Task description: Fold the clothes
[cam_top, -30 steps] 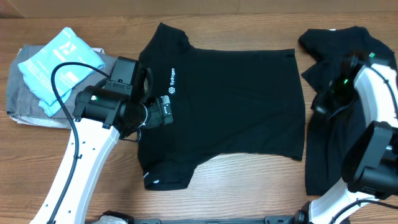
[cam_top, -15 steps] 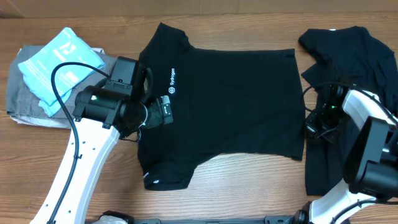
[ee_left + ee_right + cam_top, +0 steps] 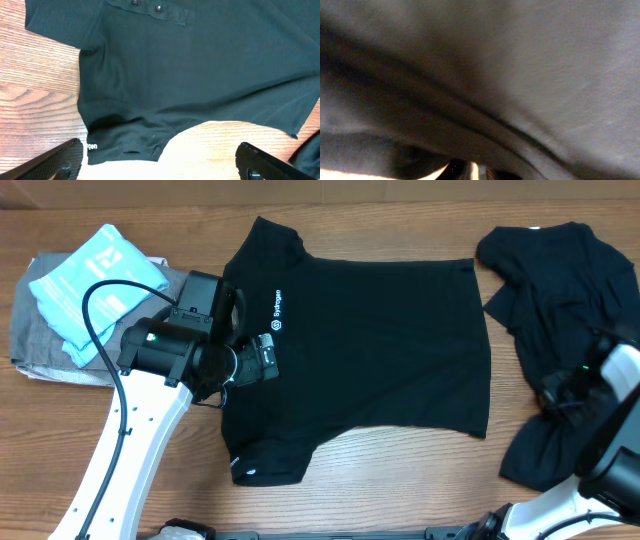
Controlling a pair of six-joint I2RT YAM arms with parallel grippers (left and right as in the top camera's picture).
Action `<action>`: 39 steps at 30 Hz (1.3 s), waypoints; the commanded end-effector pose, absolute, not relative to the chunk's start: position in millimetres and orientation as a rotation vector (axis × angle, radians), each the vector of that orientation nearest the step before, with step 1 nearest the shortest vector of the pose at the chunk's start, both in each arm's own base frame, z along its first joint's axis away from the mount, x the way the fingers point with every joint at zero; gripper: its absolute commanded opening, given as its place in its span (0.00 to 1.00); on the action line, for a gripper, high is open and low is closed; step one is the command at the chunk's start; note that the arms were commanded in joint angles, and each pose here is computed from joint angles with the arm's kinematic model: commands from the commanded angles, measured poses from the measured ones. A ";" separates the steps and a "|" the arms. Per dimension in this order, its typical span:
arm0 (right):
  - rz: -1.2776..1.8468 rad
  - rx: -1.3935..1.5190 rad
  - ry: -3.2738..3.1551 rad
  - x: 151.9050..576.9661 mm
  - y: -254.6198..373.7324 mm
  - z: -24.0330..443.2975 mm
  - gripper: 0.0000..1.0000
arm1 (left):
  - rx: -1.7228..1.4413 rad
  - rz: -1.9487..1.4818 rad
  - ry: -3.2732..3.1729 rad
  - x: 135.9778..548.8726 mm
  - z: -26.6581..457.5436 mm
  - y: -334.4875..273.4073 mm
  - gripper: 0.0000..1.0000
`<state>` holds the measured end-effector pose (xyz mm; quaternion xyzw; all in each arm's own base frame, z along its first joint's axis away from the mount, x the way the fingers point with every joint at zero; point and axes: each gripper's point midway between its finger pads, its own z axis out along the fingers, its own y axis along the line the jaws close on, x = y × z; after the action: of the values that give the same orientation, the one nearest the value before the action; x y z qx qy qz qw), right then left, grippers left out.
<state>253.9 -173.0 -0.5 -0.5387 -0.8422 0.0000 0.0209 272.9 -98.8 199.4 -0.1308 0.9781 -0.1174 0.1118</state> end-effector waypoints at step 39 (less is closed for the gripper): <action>-0.543 -0.975 -2.592 238.8 -18.0 -0.8 0.50 | -0.378 -0.352 2.842 274.6 208.3 -97.4 1.00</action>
<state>253.6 -23.0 5.3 -0.3367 -0.9123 -0.1924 0.1320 273.0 -98.9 199.4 -0.1307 0.9780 -0.1175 0.1120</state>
